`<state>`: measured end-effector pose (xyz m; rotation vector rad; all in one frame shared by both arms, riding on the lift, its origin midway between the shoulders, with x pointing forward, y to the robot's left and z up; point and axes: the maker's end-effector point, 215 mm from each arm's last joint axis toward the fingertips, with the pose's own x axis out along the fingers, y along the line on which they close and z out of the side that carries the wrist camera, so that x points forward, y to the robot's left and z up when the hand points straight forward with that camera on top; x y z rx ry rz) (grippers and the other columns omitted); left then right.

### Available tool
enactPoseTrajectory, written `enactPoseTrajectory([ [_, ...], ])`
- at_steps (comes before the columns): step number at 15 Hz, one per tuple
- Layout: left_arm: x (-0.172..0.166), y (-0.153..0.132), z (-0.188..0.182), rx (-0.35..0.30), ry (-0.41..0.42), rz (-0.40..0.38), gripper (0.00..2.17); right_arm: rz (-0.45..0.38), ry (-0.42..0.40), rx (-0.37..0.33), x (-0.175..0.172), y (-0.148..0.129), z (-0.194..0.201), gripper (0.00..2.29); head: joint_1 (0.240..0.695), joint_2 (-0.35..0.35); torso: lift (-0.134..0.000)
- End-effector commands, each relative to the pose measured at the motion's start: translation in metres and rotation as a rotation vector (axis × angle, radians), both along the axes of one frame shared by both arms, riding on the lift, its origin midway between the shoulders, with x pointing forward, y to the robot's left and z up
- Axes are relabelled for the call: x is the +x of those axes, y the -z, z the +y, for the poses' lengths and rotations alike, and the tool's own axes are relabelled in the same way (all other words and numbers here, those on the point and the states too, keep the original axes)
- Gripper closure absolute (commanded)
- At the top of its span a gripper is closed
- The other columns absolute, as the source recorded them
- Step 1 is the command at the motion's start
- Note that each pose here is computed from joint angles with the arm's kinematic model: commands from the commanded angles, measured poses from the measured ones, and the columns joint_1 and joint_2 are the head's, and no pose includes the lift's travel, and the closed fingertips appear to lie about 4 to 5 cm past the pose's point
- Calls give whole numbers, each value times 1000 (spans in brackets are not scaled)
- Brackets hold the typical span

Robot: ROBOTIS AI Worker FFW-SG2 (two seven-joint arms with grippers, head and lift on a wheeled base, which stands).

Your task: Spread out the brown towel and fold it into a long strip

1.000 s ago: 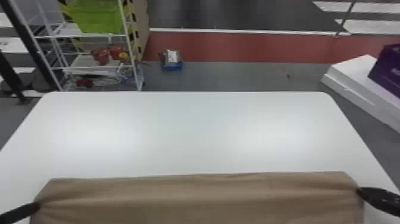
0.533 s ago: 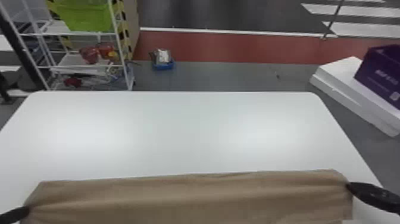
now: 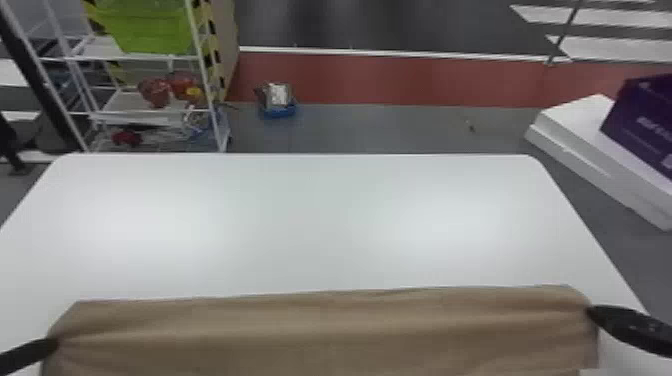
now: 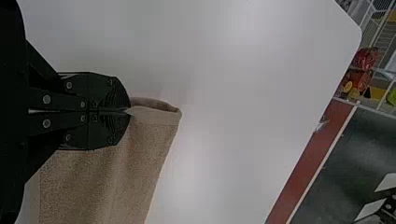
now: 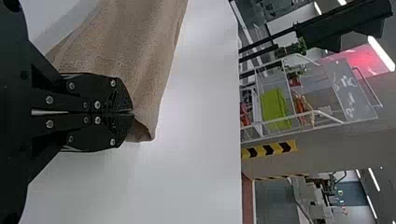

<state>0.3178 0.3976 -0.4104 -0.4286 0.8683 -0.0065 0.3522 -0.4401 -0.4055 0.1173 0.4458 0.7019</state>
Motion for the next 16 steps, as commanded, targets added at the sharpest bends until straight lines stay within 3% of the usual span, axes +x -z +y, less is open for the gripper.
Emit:
enactPoseTrajectory([
  [1,7,-5,-3,8,7,-12,1595,-3,-3,-1,2,-2,0,1420,695,-71,-123],
  [16,13,17,8,83,-15,61,1592,-11,-39,-48,13,18,19,1403,695,-36,-123],
])
